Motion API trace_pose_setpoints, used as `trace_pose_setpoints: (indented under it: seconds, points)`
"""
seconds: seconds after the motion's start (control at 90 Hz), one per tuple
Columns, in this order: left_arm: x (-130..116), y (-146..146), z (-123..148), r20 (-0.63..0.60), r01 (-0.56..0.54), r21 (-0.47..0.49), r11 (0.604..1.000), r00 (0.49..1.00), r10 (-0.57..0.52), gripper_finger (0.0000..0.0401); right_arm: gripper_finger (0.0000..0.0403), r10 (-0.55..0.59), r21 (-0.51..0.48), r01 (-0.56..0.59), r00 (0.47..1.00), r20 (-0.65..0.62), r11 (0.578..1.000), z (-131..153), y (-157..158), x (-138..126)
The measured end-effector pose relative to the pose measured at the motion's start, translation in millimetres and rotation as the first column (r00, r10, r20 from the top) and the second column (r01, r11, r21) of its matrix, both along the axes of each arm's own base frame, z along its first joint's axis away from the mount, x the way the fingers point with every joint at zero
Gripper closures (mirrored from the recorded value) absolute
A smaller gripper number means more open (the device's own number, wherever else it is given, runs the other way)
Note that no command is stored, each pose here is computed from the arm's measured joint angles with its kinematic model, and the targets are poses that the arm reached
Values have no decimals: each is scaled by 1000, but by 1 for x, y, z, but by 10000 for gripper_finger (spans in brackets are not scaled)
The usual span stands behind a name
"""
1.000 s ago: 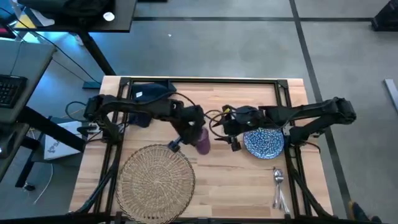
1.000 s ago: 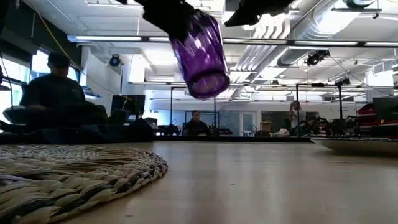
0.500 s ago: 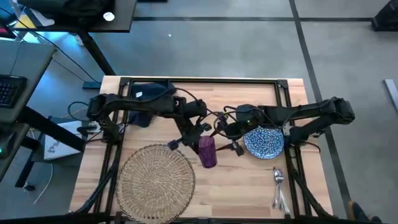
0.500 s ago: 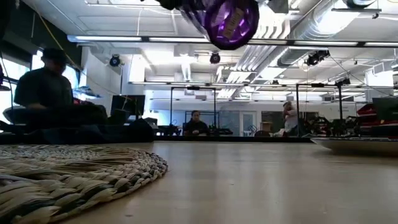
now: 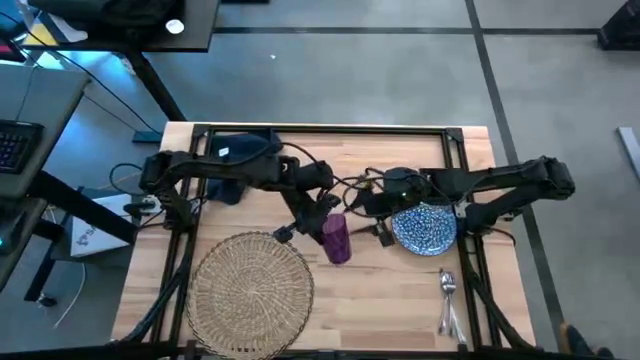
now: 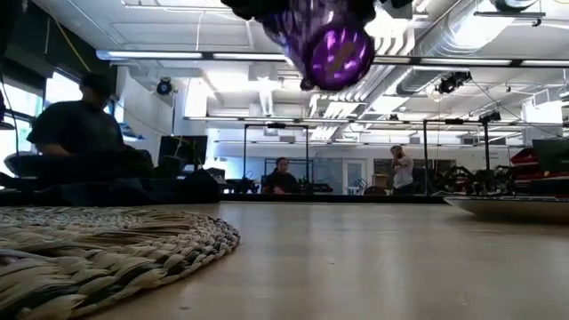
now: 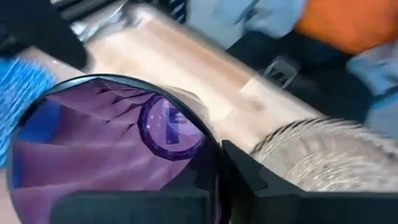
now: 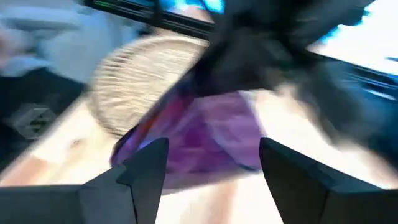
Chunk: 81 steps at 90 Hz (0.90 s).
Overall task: Set table place
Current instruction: Move the purple cup to the top right of the table
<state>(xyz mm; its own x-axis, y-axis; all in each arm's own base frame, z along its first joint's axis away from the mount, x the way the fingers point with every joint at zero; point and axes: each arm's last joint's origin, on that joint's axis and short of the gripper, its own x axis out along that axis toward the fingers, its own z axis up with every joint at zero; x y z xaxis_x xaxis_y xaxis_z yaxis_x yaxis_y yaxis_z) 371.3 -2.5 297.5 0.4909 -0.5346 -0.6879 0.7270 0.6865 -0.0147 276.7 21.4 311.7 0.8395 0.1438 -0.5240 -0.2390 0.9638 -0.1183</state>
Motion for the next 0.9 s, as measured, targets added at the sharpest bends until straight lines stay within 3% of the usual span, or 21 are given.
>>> trace_pose_setpoints:
  seconds: [0.211,0.367,0.556,0.756,0.9]
  points:
    - [-10,5,20,46,-183,128,975,983,179,401,126,-191,99,205,972,-135,974,3,-5,-25]
    - [-9,8,24,81,-296,172,939,955,286,401,72,-293,75,317,928,-231,945,-9,-7,-23]
    - [-7,10,26,103,-375,183,909,927,362,401,10,-308,64,326,929,-205,943,-15,-7,-10]
    - [-5,10,33,155,-412,150,899,908,390,401,11,-311,99,321,945,-106,942,-15,-6,7]
    - [-2,9,35,196,-438,151,886,892,408,401,5,-361,48,366,929,-84,929,-20,-7,15]
